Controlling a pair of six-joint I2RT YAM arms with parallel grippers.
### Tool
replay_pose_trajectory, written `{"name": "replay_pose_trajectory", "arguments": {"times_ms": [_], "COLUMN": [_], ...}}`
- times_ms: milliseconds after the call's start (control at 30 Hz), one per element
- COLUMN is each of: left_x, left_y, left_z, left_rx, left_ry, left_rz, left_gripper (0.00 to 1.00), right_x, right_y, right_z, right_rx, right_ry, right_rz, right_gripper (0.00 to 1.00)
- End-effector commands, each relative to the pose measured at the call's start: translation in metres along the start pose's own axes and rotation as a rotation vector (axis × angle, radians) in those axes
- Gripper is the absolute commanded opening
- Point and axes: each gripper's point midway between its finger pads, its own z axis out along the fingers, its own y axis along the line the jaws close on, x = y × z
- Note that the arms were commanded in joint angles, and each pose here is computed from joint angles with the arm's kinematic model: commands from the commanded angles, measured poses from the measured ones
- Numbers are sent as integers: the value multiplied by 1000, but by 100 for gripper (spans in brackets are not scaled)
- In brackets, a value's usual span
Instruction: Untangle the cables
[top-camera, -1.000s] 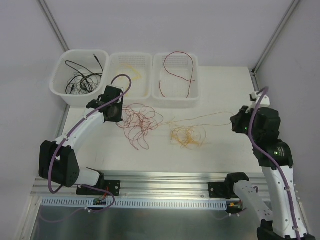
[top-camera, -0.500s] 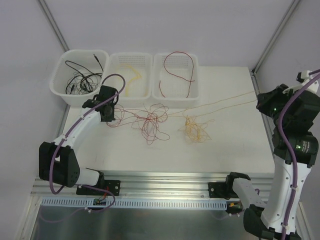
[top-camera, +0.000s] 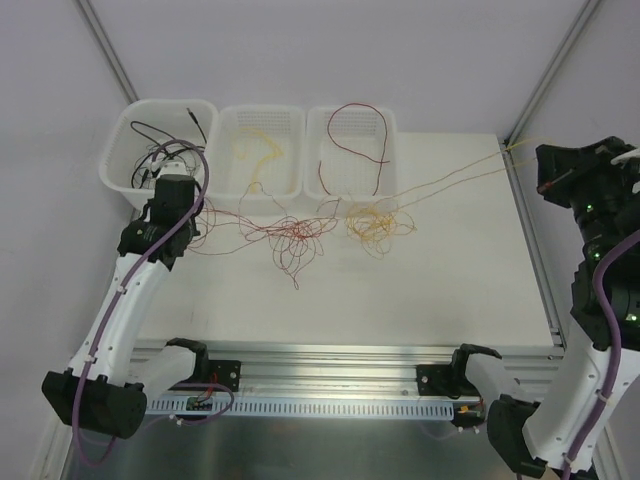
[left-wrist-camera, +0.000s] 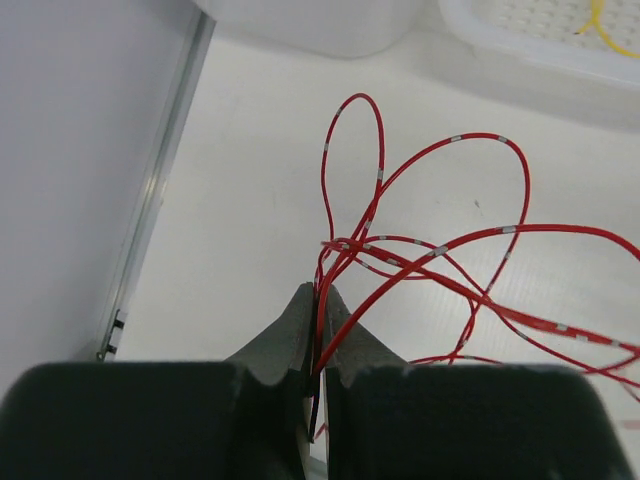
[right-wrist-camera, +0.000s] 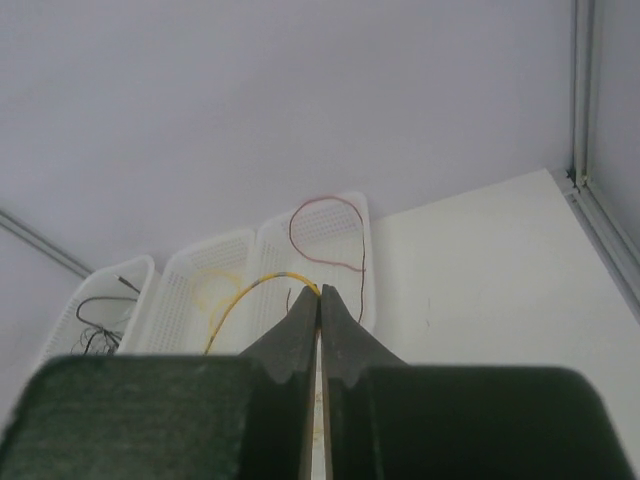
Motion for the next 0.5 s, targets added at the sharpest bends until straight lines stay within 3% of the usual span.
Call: {"name": "replay_pose_trajectory", "arguments": {"times_ms": [0,33,67,233,300,333,400,467], "left_x": [-6,-10,-10,-3,17,24,43,52], "left_y": [-14,-16,-25,-38,-39,-38,-40,-47], "left_z": [-24,-33,-41,-52,-39,-35,-27,-29], "left_rx": [155,195,267,374,343,334,317,352], "left_ry": [-27,-52,-57,-62,-6,11,59,84], "left_rz": [-52,-65,-62,-44,-32,-30,-45,-73], "left_gripper": [0,0,0,0,6,10,20,25], "right_x": [52,70,115,236,288,300,327,337], "right_y": [-5,-6,-14,-47,-70,-74,-75,-72], "right_z": [4,5,12,-11,-24,-30,-41,-42], "right_rx": [-49,-72,-97,-81,-9,3,-20,-42], "right_ry": [151,202,336,607,737,769,859,907], "right_rz": [37,48,90,151,145,135,126,98], "right_gripper": [3,7,8,12,28,43,59,66]}}
